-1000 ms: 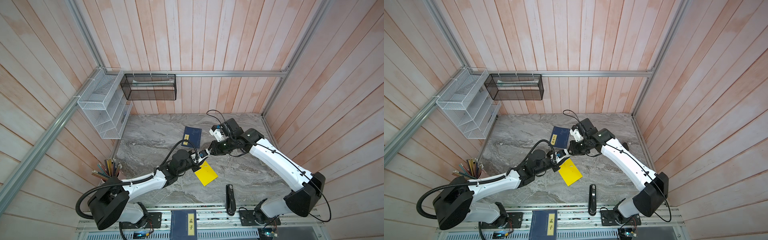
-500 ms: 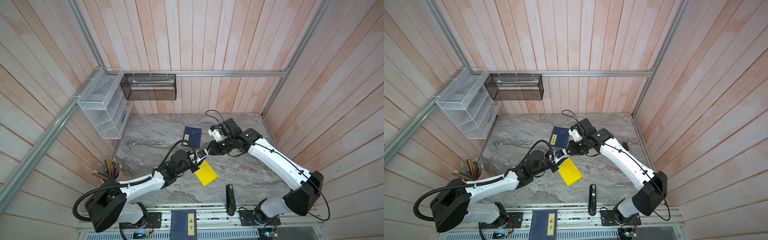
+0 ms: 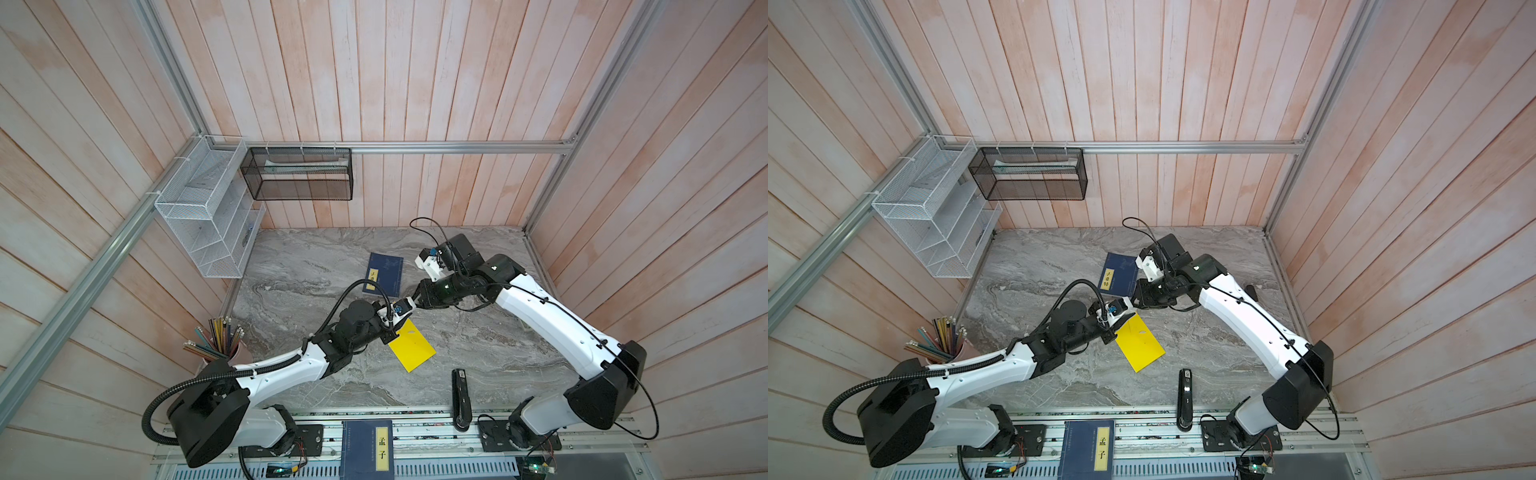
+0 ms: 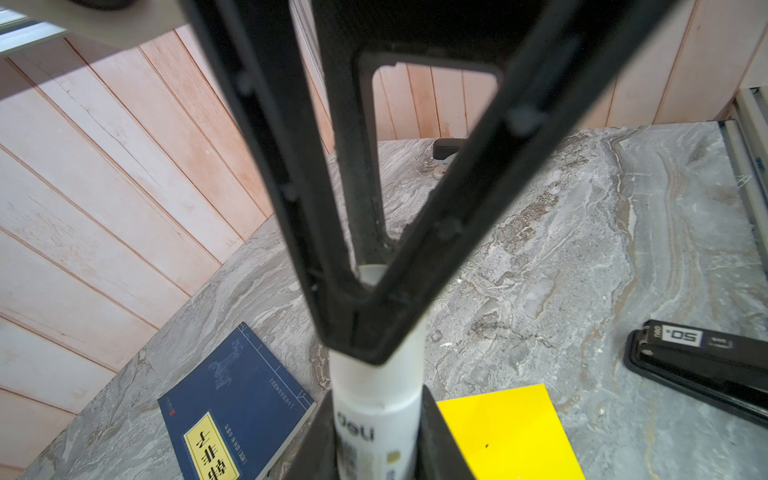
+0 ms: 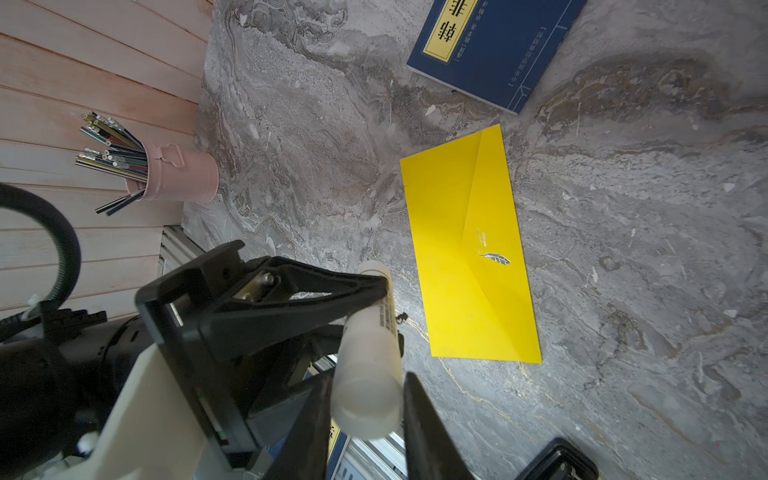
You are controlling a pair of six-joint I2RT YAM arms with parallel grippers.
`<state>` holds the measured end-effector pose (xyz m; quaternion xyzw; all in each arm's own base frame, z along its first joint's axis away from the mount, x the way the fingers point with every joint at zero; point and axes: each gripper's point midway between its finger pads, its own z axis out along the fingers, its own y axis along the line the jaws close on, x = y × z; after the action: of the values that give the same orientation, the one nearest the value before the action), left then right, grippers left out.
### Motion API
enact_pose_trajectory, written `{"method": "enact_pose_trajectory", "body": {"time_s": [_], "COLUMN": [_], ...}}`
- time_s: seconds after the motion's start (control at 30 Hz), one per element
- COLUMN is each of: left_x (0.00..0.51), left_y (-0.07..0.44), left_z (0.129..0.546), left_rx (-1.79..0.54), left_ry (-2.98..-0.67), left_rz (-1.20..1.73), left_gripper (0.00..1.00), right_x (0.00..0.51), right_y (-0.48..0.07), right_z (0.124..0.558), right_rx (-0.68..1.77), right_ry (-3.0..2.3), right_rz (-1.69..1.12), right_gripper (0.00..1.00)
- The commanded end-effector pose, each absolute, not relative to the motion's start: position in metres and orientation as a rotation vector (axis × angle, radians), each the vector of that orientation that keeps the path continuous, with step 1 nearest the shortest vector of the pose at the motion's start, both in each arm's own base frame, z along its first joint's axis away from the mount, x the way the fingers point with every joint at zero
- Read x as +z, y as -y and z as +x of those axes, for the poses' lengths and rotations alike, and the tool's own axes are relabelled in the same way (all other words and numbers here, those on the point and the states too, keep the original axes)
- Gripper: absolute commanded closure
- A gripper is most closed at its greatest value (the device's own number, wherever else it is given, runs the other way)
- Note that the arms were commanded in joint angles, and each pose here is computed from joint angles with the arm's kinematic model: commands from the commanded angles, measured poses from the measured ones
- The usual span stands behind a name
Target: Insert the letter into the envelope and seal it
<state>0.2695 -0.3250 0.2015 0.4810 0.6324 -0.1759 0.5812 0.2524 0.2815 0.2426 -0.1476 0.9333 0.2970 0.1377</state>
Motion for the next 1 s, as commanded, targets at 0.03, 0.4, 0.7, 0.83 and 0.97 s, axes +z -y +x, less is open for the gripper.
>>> {"method": "enact_pose_trajectory", "body": {"time_s": [0.03, 0.4, 0.7, 0.83, 0.97], "left_x": [0.245, 0.233, 0.233, 0.237, 0.24], "left_y": [0.342, 0.343, 0.341, 0.336, 0.328], "left_z": [0.256, 0.258, 0.259, 0.261, 0.261], "left_rx": [-0.489, -0.484, -0.483, -0.472, -0.46], "left_ry": [-1.301, -1.333, -1.352, -1.372, -1.404], "left_rz": [1.12, 1.139, 1.127, 1.099, 1.061], "left_gripper": [1.0, 1.0, 1.0, 1.0, 1.0], "right_x": [0.245, 0.269, 0.297, 0.308, 0.317], "right_y": [-0.285, -0.28, -0.254, -0.236, -0.219], "right_z": [0.266, 0.274, 0.293, 0.302, 0.306], "right_rx": [0.815, 0.791, 0.732, 0.677, 0.658], "right_ry": [-2.672, -2.622, -2.54, -2.472, -2.396], "right_rz": [-0.415, -0.4, -0.304, -0.236, -0.175], "right_gripper": [0.67, 0.58, 0.56, 0.56, 0.56]}}
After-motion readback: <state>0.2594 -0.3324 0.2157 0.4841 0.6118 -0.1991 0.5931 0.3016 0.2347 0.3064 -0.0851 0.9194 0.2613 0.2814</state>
